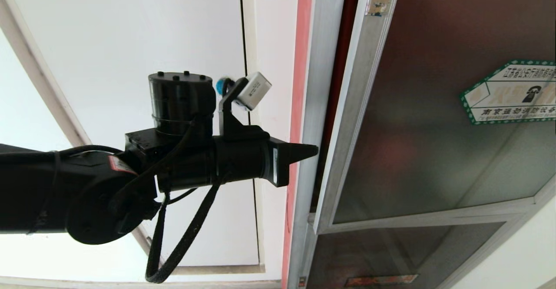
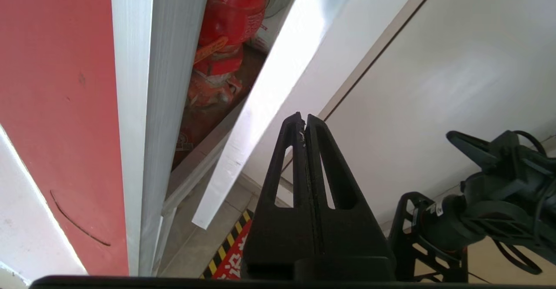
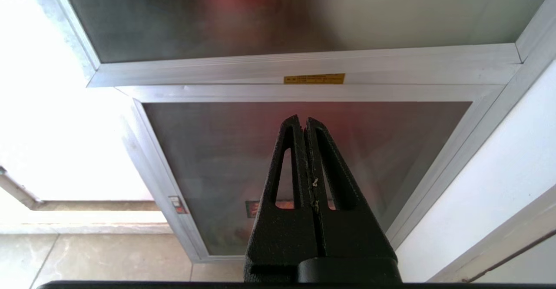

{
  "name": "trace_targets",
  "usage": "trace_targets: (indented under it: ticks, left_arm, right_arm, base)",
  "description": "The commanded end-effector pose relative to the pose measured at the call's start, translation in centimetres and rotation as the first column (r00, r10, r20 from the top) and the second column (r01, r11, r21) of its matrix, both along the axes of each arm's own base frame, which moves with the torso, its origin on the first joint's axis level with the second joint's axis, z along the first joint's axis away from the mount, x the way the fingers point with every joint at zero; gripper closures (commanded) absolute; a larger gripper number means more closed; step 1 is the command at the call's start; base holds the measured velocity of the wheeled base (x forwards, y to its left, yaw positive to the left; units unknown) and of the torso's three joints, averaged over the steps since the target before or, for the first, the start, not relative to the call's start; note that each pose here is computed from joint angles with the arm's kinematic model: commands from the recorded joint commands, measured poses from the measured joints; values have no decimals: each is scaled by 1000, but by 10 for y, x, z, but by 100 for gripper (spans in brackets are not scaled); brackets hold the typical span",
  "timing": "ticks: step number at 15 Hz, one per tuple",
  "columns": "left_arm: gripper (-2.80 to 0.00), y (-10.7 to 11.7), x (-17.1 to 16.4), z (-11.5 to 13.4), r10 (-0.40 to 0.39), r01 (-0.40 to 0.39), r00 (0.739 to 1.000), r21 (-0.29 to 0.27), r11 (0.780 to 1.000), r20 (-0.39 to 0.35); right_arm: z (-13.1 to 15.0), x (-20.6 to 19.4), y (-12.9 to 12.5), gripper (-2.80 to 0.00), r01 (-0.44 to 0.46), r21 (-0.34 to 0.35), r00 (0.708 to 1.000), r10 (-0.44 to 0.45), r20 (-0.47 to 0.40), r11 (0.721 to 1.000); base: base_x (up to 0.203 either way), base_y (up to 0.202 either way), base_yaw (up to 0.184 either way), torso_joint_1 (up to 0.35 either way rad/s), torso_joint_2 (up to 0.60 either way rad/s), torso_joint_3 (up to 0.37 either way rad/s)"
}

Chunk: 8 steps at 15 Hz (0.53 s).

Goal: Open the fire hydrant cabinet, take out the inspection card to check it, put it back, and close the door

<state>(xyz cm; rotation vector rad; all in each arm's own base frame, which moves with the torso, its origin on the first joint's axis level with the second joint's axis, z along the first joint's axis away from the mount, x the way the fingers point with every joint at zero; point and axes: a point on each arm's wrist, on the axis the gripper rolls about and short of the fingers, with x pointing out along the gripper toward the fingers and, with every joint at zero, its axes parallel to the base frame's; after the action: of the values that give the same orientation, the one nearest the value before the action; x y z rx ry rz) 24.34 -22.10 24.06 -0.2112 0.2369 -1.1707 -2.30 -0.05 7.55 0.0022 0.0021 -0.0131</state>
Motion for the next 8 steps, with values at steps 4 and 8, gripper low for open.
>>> trace_targets:
  ticks: [4,8]
  left_arm:
    - [0,-15,18,-13,11,-11,1000,2,1000,7]
    - [0,-25,29,-17,10,-10,999,12,1000,31]
  right_arm:
    - [0,0,0,0,-10,-5,1000,10,-3,1000]
    - [0,0,0,0,-8,-1,1000,8,-1,1000]
  base:
    - [0,0,0,0,0,0]
    - [0,0,0,0,0,0]
